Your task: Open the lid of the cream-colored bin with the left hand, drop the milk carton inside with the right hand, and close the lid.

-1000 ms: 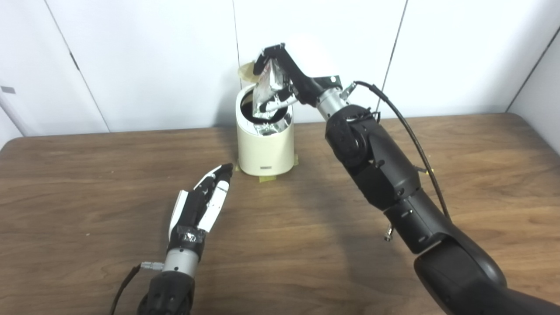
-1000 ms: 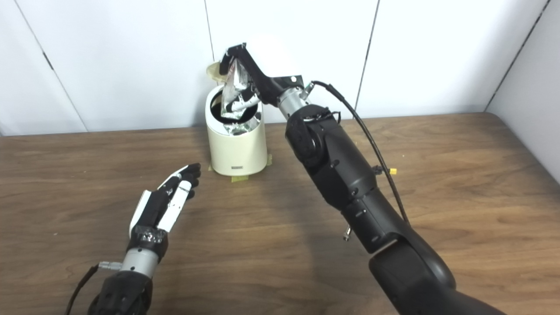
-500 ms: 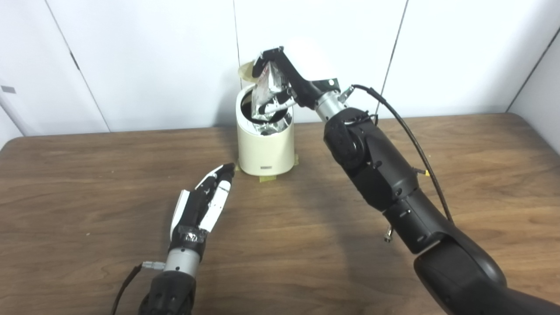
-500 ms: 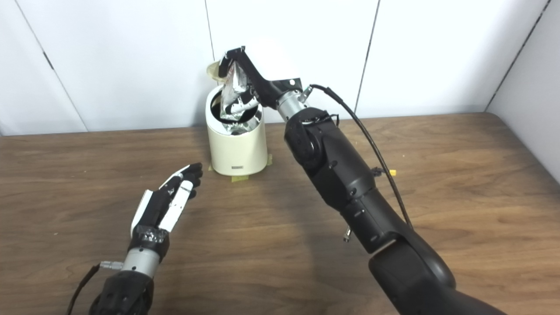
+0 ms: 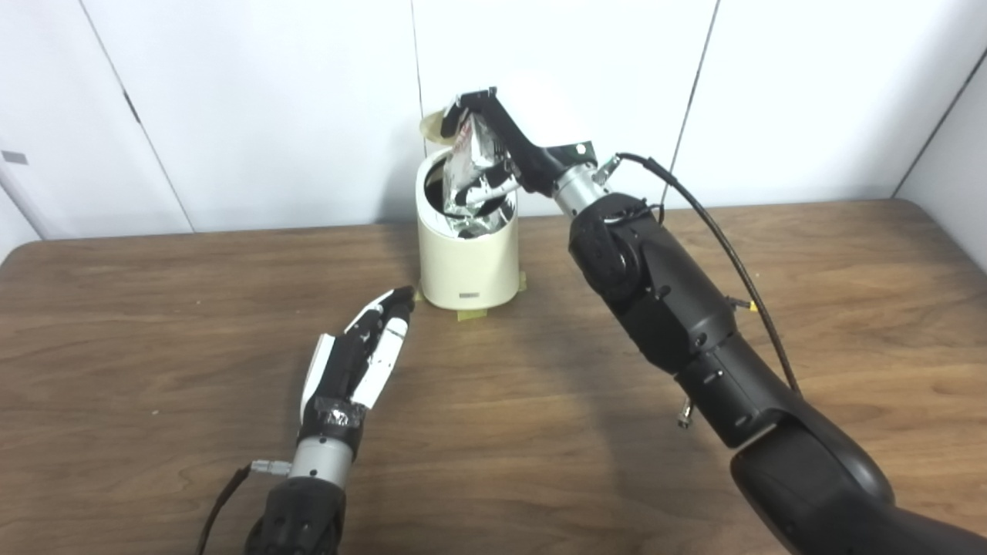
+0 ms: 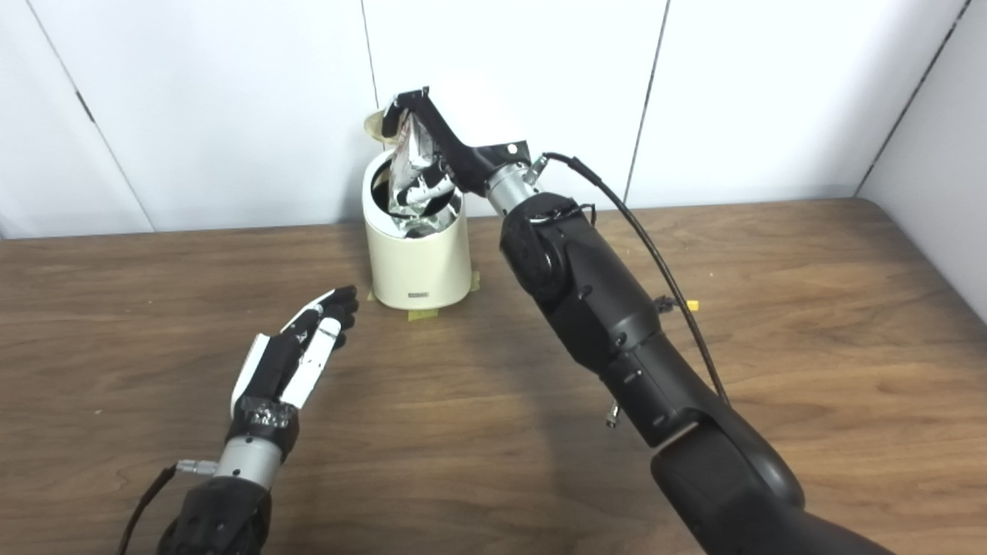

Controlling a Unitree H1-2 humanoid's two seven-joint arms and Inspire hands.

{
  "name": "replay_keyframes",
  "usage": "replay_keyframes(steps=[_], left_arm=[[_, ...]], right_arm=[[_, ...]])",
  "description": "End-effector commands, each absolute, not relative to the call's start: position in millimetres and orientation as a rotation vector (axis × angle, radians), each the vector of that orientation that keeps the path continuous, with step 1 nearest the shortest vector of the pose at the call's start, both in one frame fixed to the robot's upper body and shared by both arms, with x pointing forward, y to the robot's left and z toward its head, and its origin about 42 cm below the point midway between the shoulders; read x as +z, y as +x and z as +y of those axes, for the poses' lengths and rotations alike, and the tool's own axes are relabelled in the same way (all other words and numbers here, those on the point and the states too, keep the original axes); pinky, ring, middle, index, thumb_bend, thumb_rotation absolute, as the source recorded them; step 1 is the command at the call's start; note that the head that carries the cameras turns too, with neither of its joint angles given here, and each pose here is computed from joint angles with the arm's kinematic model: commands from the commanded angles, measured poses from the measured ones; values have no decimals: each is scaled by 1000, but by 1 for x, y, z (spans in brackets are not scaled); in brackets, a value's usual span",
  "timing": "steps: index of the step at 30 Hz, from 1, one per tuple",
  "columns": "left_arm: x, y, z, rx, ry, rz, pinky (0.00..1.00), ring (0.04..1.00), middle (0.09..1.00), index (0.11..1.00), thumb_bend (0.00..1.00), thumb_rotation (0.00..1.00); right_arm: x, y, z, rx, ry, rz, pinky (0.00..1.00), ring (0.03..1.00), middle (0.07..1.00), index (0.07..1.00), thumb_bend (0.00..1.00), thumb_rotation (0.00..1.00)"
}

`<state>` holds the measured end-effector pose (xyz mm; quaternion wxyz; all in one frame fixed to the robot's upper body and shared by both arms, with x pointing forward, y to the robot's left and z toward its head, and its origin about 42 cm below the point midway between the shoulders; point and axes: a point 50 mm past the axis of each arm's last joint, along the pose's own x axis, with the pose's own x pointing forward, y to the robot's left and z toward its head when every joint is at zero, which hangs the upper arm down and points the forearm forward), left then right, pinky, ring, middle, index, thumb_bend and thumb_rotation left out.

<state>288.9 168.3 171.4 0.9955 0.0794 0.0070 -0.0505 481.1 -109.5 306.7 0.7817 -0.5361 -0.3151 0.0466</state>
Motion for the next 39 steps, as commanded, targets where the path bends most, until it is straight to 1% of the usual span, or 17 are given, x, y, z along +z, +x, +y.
replay_keyframes(steps=[1, 3, 4, 5, 6, 8, 9, 10, 11, 15, 22, 26, 30, 33, 34, 35, 39], left_arm=[[192, 292, 164, -101, 154, -88, 876, 885, 871, 857, 328, 783], [192, 292, 164, -103, 154, -89, 869, 883, 872, 858, 319, 780], [192, 292, 164, -102, 155, -89, 877, 884, 872, 857, 318, 778], [192, 292, 164, -102, 157, -88, 879, 885, 872, 856, 317, 777], [192, 292, 164, -100, 161, -85, 876, 884, 871, 857, 316, 777], [192, 292, 165, -99, 162, -82, 893, 884, 871, 858, 317, 781], [191, 292, 165, -99, 164, -82, 896, 883, 871, 858, 316, 782], [191, 292, 165, -99, 167, -82, 903, 884, 871, 858, 316, 782], [191, 292, 165, -98, 169, -83, 901, 882, 870, 857, 316, 781], [191, 292, 166, -106, 168, -87, 883, 890, 878, 858, 294, 765], [190, 292, 166, -103, 182, -83, 905, 895, 877, 856, 289, 754], [190, 291, 167, -104, 192, -84, 903, 904, 878, 857, 287, 766], [190, 291, 166, -103, 195, -86, 907, 911, 881, 854, 288, 775], [190, 291, 166, -101, 189, -82, 897, 907, 881, 853, 277, 768], [190, 291, 166, -102, 187, -82, 898, 903, 881, 856, 277, 765], [190, 291, 166, -102, 186, -82, 896, 900, 880, 857, 279, 763], [190, 292, 167, -103, 176, -85, 863, 888, 875, 857, 278, 749]], right_arm=[[347, 485, -107, 35, -1159, -779, 330, 373, 487, 559, 510, 0], [347, 484, -106, 27, -1174, -755, 182, 253, 475, 504, 528, 0], [347, 484, -106, 24, -1180, -747, 169, 256, 475, 497, 531, 1], [347, 483, -106, 25, -1187, -741, 206, 314, 479, 493, 532, 2], [347, 484, -106, 29, -1199, -734, 310, 420, 483, 494, 531, 2], [346, 484, -105, 36, -1229, -720, 671, 696, 700, 495, 526, 114], [346, 483, -105, 37, -1246, -709, 731, 744, 738, 495, 525, 129], [346, 483, -105, 38, -1258, -698, 772, 800, 776, 597, 726, 170], [346, 483, -105, 39, -1265, -690, 790, 840, 805, 676, 855, 203], [345, 483, -105, 41, -1287, -670, 816, 870, 825, 755, 948, 237], [345, 483, -106, 47, -1258, -671, 805, 814, 782, 723, 925, 219], [344, 482, -107, 38, -1244, -678, 693, 762, 733, 682, 898, 189], [343, 481, -108, 32, -1218, -700, 636, 719, 702, 654, 864, 155], [344, 479, -110, 32, -1147, -730, 513, 579, 617, 602, 839, 61], [344, 477, -112, 31, -1111, -740, 445, 489, 562, 574, 680, 31], [344, 476, -113, 30, -1086, -746, 395, 427, 527, 561, 580, 12], [340, 468, -121, 38, -969, -746, 378, 398, 510, 529, 518, 0]])
